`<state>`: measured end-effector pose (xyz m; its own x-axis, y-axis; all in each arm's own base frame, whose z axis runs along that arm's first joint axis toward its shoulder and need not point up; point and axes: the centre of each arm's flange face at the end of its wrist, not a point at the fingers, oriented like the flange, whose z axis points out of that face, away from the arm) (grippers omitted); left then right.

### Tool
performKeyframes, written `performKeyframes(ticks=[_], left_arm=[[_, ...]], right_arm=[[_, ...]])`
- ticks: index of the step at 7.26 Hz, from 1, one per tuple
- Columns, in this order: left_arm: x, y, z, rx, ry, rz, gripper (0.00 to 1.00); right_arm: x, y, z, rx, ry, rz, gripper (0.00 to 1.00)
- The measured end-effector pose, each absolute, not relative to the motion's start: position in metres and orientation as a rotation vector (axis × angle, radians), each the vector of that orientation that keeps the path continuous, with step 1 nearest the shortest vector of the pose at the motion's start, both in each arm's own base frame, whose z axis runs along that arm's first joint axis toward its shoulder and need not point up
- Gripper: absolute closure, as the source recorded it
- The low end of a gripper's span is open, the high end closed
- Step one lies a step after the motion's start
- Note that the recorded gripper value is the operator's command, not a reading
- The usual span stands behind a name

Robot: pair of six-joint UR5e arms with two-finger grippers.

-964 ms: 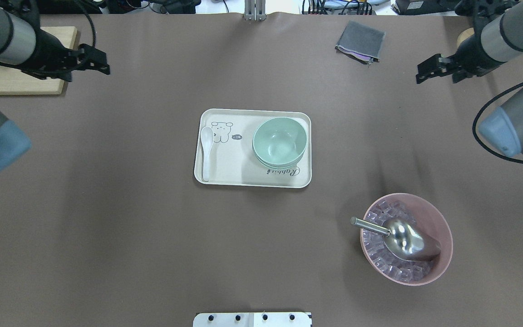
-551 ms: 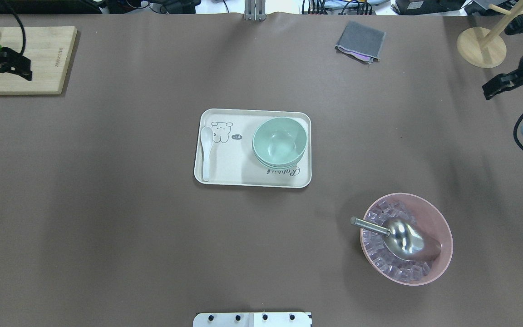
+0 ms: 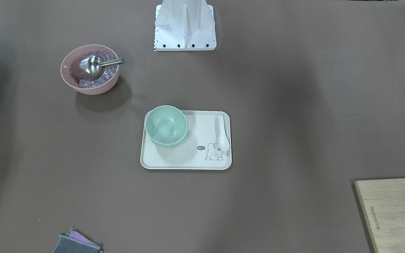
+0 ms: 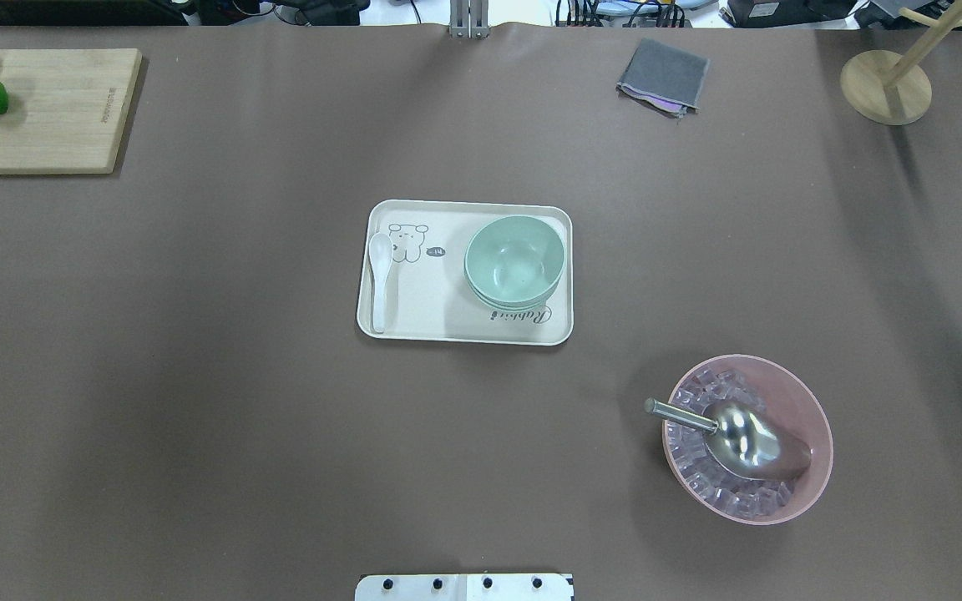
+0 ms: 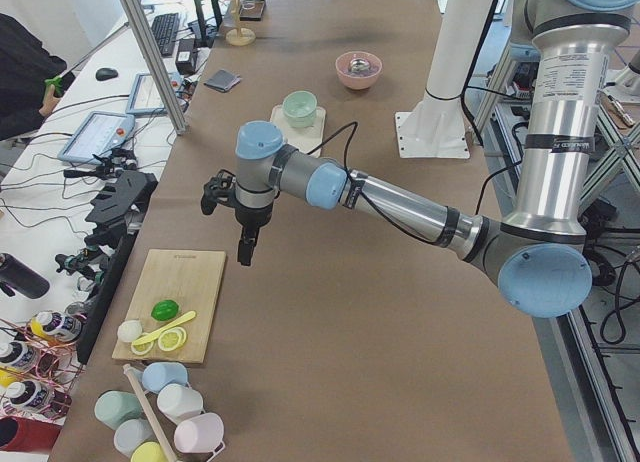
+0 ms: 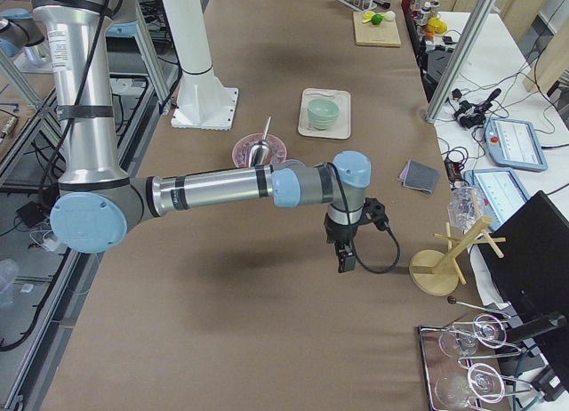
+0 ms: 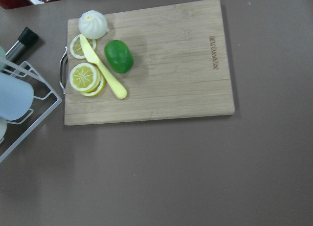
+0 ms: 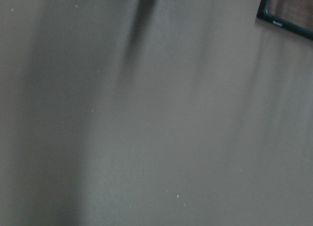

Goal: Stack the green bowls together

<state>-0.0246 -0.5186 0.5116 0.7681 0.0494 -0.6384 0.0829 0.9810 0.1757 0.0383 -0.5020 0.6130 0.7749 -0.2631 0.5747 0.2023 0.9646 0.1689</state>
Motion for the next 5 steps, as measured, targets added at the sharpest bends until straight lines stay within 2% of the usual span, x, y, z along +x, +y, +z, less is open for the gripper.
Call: performKeyframes(ticks=[3,5], left_arm=[[-0.052,-0.490,0.566,0.131,0.736,-0.056,0.02],[-0.092,-0.485,0.602,0.108,0.728,-0.152,0.02]], right_arm=[[0.082,-0.427,0.668,0.040,-0.782,-0.146,0.00],[0.085,-0.418,0.671,0.033,-0.807,-0.125,0.00]])
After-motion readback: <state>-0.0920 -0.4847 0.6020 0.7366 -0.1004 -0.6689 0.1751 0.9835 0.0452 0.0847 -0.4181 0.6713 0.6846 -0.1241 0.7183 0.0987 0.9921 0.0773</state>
